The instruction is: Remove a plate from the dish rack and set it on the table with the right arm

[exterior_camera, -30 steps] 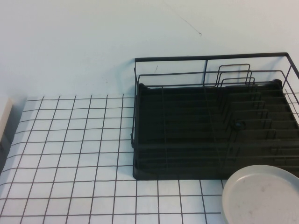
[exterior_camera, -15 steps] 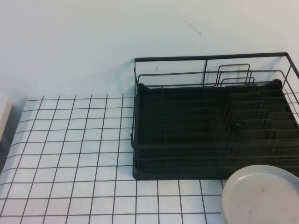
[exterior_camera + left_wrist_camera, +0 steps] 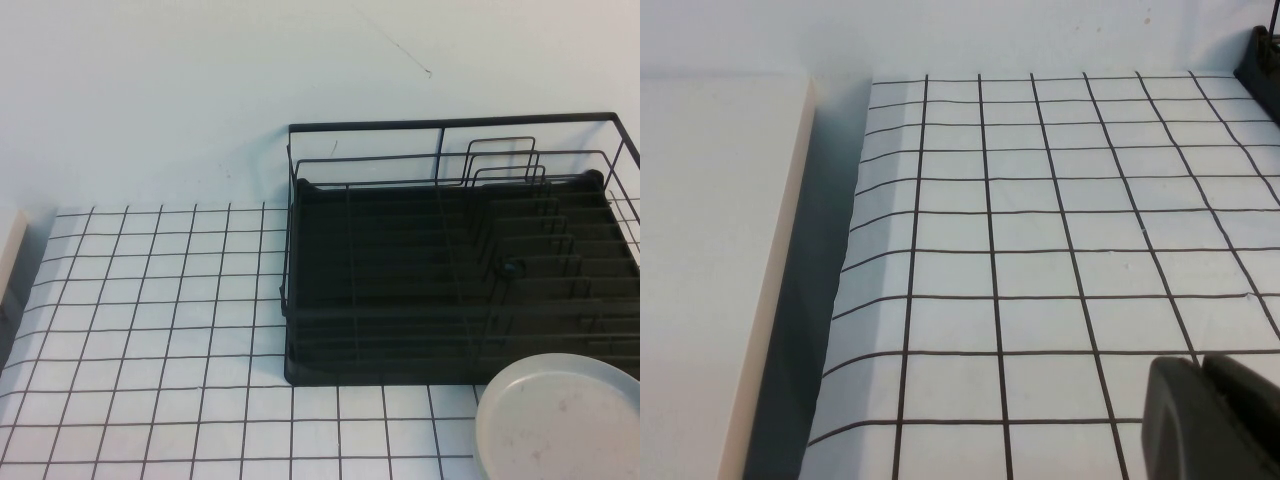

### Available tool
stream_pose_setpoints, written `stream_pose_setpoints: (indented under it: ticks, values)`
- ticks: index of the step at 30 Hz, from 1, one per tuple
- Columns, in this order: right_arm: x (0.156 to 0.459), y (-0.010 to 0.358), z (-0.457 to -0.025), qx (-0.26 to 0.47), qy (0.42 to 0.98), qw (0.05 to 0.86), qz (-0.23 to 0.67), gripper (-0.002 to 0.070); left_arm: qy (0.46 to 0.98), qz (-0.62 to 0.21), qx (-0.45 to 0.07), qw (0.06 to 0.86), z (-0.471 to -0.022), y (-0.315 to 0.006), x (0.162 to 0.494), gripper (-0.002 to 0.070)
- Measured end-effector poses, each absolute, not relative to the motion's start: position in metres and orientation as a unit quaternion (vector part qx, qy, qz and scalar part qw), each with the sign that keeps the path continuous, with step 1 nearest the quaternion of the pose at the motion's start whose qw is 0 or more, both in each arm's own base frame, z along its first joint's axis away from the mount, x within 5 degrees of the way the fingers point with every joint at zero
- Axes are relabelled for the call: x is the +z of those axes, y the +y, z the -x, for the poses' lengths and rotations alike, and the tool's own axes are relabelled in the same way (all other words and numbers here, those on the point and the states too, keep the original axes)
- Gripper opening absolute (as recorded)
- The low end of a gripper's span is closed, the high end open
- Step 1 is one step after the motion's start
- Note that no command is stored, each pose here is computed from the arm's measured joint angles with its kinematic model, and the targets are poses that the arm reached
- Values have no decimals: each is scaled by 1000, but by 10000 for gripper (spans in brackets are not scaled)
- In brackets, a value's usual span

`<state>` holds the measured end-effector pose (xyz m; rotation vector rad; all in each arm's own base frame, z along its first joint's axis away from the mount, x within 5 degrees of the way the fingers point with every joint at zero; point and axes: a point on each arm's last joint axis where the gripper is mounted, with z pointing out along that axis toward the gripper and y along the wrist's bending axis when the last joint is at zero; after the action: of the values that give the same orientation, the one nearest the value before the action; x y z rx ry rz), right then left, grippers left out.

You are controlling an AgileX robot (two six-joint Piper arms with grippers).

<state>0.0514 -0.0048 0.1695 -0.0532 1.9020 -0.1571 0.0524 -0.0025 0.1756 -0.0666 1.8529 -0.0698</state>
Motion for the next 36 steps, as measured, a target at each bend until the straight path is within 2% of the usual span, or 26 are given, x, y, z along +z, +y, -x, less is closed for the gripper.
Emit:
stream_pose_setpoints:
  ticks: [36]
  values:
    - [170,-5,-51,-58,813,579,9,-3,799,29,-30,600,-52,-3,176,-3]
